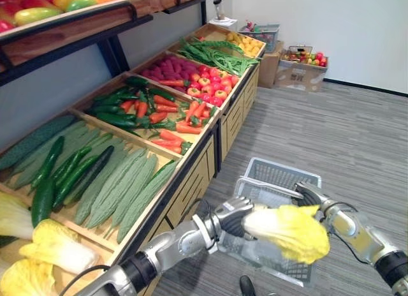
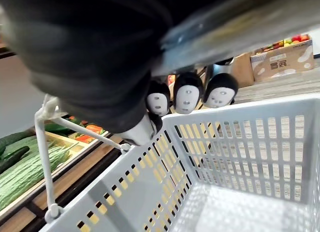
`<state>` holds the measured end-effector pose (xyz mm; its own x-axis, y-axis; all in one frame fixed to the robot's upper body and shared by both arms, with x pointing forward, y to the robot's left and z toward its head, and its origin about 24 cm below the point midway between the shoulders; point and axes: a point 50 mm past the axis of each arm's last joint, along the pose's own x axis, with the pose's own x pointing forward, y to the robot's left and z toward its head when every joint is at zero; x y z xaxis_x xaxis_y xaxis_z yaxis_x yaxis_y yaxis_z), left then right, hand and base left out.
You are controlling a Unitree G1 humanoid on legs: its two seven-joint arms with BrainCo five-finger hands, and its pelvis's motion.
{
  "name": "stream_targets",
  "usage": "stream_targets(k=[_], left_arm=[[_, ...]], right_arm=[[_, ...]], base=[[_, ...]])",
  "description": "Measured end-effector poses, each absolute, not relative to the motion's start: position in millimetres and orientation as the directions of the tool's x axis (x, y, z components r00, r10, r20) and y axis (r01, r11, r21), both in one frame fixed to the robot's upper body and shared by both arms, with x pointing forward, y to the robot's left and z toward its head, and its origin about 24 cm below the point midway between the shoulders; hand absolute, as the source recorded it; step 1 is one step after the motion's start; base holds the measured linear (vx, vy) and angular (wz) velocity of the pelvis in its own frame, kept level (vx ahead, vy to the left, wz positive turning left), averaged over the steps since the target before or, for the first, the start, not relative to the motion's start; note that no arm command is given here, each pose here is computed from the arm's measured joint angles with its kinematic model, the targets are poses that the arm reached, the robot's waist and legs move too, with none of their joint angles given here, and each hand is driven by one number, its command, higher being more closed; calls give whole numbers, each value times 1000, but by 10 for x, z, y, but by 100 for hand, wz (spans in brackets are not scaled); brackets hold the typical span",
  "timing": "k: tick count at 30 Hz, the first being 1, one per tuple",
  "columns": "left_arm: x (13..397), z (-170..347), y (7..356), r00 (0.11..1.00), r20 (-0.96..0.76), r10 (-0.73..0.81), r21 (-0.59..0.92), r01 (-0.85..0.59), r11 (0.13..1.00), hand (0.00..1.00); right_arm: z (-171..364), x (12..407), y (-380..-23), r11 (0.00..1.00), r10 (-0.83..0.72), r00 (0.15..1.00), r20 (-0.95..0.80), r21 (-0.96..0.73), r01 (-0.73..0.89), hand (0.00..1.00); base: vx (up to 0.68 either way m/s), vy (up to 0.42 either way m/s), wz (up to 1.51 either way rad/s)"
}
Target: Pick vegetable in the basket
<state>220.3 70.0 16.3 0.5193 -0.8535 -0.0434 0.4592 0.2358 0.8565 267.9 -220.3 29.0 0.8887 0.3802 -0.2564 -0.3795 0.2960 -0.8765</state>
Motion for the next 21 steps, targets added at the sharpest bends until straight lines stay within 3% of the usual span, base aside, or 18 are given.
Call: stream_targets(k=[7,13,21], left_arm=[[2246,-80,864,538,-162,-828,900,425,100,100],[2222,-202,928,535,-223,-815,897,440,43,100],[2295,-271,1008,543,-279,-792,904,427,-26,100]], right_arm=[[362,2752,-2005,258,468,852,-234,-886,-384,100],[450,2778,-1943,312,497,847,-186,-873,-375,100],[485,2771,-1860,298,536,824,-184,-871,-389,100]], base=[[-92,6,-10],[-123,-27,-2],[-122,-32,0]])
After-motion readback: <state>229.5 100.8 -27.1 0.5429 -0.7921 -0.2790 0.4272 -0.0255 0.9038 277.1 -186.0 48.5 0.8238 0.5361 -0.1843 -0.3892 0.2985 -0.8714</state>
